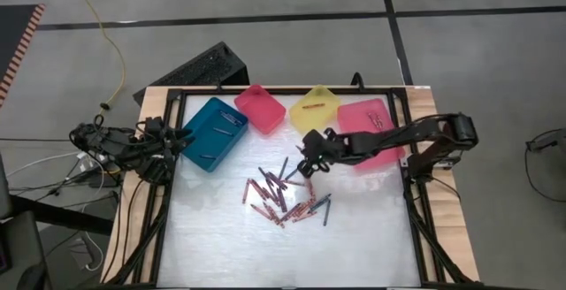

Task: Sort crayons
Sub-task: Put the red crayon into the yellow bin

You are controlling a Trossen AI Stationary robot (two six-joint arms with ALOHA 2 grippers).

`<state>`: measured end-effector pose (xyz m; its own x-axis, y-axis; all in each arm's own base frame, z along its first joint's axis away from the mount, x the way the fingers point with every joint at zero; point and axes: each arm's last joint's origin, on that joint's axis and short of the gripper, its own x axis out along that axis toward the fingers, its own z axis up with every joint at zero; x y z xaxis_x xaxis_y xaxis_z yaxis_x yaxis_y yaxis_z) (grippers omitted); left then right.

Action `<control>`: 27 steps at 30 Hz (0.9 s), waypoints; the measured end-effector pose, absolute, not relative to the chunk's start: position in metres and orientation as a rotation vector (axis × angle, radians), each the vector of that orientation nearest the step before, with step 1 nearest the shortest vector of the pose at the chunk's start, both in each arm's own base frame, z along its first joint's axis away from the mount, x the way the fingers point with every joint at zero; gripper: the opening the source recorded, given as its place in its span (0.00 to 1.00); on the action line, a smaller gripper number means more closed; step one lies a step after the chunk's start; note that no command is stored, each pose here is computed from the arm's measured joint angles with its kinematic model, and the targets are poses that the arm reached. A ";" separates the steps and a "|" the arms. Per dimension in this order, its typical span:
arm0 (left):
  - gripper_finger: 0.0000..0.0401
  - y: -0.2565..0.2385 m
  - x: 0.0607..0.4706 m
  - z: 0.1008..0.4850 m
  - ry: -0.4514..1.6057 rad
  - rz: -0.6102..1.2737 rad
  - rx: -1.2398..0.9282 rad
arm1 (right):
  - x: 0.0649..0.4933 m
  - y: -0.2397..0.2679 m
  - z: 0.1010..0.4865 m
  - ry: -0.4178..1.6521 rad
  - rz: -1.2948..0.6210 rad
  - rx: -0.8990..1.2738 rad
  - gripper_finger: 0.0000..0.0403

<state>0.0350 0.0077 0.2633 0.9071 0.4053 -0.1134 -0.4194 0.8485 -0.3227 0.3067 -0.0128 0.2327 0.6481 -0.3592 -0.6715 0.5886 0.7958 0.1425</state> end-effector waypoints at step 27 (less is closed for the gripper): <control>0.36 0.008 0.035 0.263 0.043 0.434 -0.349 | 0.314 -0.072 0.289 0.200 -0.445 0.254 0.00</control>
<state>0.0349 0.0077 0.2631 0.9072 0.4047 -0.1147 -0.4194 0.8489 -0.3217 0.3142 -0.0724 0.2886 0.8841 -0.3981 -0.2447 0.4475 0.8721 0.1980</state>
